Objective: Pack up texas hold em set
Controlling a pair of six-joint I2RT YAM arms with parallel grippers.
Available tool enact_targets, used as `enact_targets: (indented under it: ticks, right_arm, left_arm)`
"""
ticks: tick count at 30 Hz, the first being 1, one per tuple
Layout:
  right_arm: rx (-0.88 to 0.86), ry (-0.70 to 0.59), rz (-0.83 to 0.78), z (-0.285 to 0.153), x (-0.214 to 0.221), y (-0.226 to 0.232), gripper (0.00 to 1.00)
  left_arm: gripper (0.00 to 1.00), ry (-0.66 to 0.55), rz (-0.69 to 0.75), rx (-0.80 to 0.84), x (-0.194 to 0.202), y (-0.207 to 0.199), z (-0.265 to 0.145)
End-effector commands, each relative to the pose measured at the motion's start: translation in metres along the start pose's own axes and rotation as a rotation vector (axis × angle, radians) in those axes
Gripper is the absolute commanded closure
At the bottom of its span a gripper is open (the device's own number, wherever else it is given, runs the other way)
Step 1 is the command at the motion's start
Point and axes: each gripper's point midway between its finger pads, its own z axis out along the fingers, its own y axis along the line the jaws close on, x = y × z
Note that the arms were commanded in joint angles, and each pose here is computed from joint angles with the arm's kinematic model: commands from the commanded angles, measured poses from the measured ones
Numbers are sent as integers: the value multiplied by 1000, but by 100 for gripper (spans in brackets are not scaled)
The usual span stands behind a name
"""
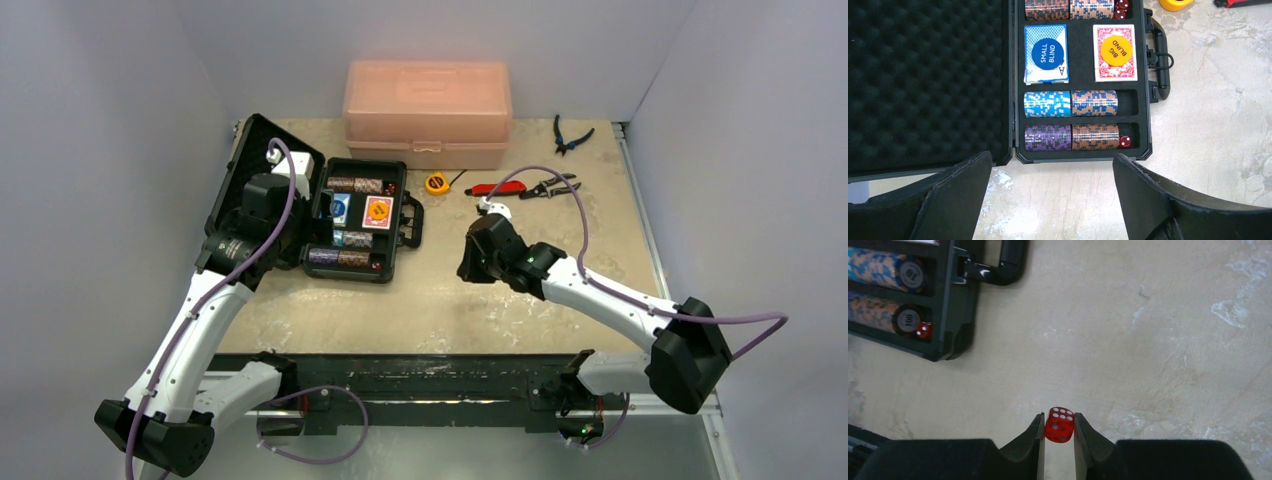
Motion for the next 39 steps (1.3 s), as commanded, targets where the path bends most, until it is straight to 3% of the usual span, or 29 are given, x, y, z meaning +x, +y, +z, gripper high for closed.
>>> enact_targets:
  ticks: [1,14,39]
  right_arm:
    - [-135,-81,-11,-8,-35,40,100]
    - [-267,-82,-17,-6,-45,77,100]
    - [-320,-80,-113,33,-73,172,100]
  left_arm:
    - [9,-51,5,8,-11,-1,-4]
    - [9,-56,5,9,-12,-1,-5]
    - [9,-75,-1,17,-14,-2,-11]
